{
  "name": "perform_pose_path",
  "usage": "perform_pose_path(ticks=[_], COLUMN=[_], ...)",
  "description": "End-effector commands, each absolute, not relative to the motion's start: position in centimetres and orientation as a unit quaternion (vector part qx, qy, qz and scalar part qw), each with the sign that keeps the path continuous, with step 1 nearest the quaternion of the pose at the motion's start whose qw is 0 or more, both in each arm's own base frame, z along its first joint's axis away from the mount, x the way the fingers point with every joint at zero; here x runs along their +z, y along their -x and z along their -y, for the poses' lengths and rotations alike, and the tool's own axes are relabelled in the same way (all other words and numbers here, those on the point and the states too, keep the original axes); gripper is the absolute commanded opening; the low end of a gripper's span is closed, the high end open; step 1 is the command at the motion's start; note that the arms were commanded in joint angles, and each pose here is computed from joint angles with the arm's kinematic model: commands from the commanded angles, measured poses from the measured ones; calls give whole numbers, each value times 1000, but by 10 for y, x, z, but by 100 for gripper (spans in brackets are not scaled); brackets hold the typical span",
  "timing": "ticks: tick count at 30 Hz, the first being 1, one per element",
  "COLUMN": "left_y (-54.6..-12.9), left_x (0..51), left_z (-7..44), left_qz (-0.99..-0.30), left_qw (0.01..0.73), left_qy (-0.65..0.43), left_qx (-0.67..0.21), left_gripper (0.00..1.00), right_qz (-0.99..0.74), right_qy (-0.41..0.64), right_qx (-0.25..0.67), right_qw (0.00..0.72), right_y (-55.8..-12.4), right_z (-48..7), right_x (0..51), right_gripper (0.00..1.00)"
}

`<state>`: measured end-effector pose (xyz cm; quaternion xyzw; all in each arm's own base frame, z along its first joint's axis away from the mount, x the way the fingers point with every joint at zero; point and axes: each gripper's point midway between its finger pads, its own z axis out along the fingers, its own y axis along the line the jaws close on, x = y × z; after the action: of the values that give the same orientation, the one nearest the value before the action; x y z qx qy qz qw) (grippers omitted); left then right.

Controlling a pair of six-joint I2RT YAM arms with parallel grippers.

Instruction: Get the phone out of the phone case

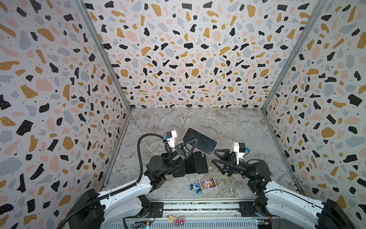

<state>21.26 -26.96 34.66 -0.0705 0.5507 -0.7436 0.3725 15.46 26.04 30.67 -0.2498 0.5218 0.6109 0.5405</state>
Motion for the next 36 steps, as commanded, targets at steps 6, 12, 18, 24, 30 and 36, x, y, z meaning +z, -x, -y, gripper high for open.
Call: perform_pose_path(ticks=[6, 12, 18, 24, 30, 36], left_y=[-201, -202, -202, -202, -203, -208], left_x=[390, 388, 386, 383, 381, 381], left_z=[255, 256, 257, 259, 258, 267], left_qz=[-483, -485, -490, -496, -499, -523], left_qw=[407, 408, 410, 412, 409, 386], left_qy=[46, 47, 45, 39, 44, 53], left_qx=[-774, -772, -768, -764, -762, -758], left_gripper=[0, 0, 0, 0, 0, 0], right_qz=[-468, -467, -469, -472, -477, -473], right_qy=[252, 254, 253, 251, 259, 291], right_qx=[654, 659, 659, 661, 661, 642], right_qw=[538, 533, 532, 526, 519, 528], right_y=[-146, -145, -147, -151, -150, -144], right_z=[-264, -268, -270, -274, -278, -279], right_x=[345, 346, 346, 347, 340, 329], right_gripper=[68, 65, 55, 36, 13, 3])
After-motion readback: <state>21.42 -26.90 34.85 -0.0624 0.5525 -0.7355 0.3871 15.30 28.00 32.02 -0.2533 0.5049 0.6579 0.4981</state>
